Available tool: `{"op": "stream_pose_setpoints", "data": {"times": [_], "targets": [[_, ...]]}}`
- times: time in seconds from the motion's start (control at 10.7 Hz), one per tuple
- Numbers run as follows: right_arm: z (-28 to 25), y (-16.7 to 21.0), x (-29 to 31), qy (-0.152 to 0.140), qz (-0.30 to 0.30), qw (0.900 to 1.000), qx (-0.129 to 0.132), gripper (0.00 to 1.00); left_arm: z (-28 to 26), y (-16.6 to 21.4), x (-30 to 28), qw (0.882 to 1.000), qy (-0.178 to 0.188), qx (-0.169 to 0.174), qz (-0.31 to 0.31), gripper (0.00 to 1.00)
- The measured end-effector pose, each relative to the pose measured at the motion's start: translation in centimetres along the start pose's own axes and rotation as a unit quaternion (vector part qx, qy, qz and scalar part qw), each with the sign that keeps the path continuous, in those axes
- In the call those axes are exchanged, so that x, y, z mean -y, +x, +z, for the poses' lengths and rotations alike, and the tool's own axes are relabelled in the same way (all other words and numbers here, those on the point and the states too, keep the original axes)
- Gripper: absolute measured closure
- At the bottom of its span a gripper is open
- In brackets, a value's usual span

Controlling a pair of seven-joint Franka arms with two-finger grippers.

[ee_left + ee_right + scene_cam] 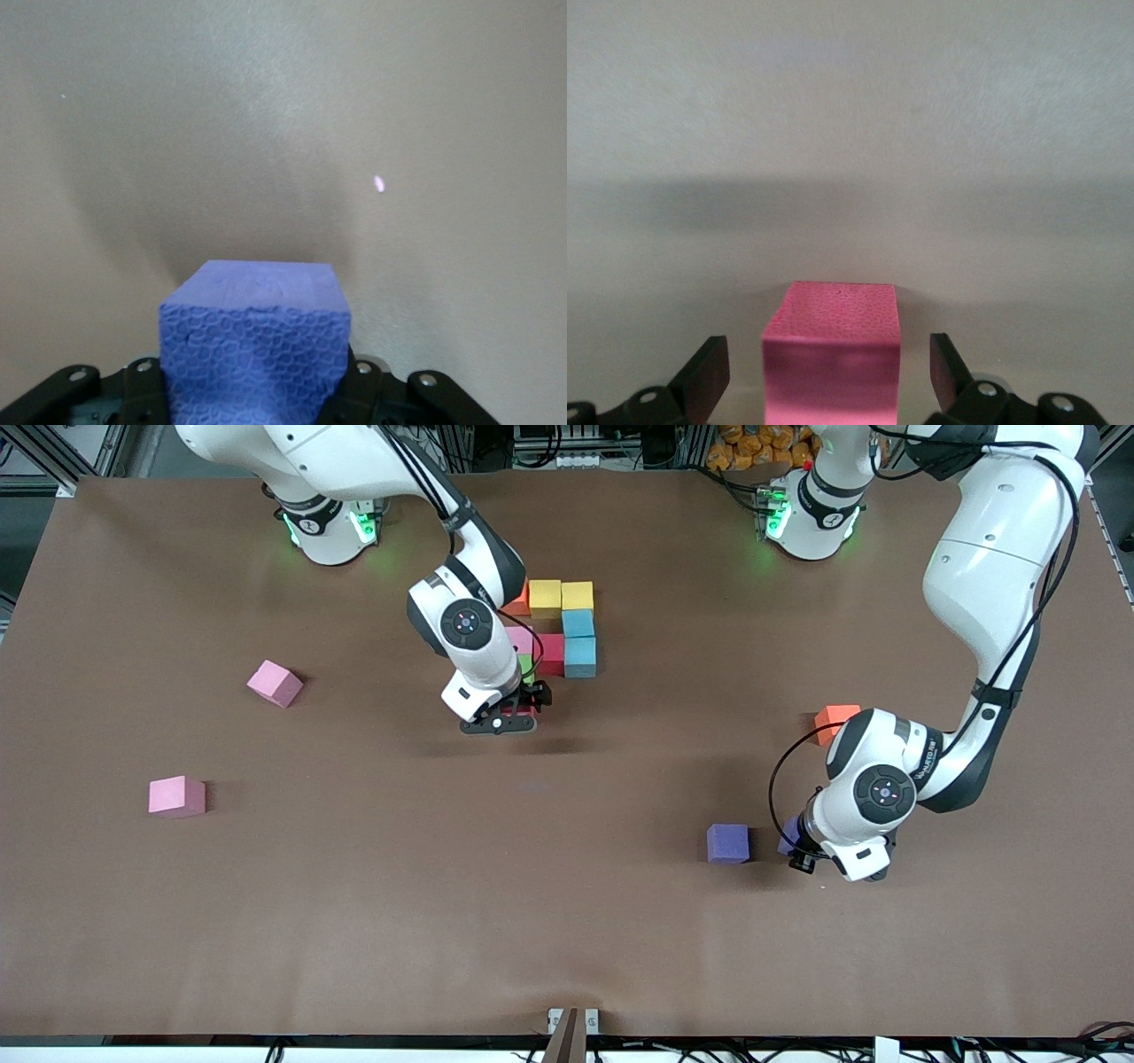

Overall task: Form number 2 with 11 blocks
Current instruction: 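Lower the red block beside the green block with the right gripper, then withdraw the right gripper while the left gripper carries purple toward the shape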

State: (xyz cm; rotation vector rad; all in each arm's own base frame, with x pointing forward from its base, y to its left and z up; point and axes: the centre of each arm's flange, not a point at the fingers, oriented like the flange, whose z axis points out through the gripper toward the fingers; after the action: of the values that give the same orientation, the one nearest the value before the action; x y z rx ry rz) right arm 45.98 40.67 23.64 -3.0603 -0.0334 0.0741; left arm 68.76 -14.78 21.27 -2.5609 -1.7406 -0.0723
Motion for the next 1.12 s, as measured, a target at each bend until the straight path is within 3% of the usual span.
{"op": "stream_pose_setpoints", "data": {"times": [0.28, 0.56, 0.74, 1.12], "targets": [[-5.4, 1.5, -2.3, 0.004, 0.022, 1.000, -0.006, 0.00, -2.0, -2.1, -0.6, 0.999, -0.013, 0.007, -0.034, 0.41], [-9.9, 6.1, -10.2, 0.006, 0.093, 0.996, -0.015, 0.00, -5.4, -8.2, -0.7, 0.997, 0.000, 0.016, -0.070, 0.41], [-12.2, 9.2, -15.6, 0.008, 0.119, 0.992, -0.039, 0.00, -8.2, -13.2, -0.2, 0.994, 0.014, 0.022, -0.109, 0.41], [-15.5, 13.7, -26.4, 0.000, 0.108, 0.991, -0.074, 0.00, -8.6, -26.7, 2.4, 0.986, 0.033, 0.014, -0.160, 0.41]]}}
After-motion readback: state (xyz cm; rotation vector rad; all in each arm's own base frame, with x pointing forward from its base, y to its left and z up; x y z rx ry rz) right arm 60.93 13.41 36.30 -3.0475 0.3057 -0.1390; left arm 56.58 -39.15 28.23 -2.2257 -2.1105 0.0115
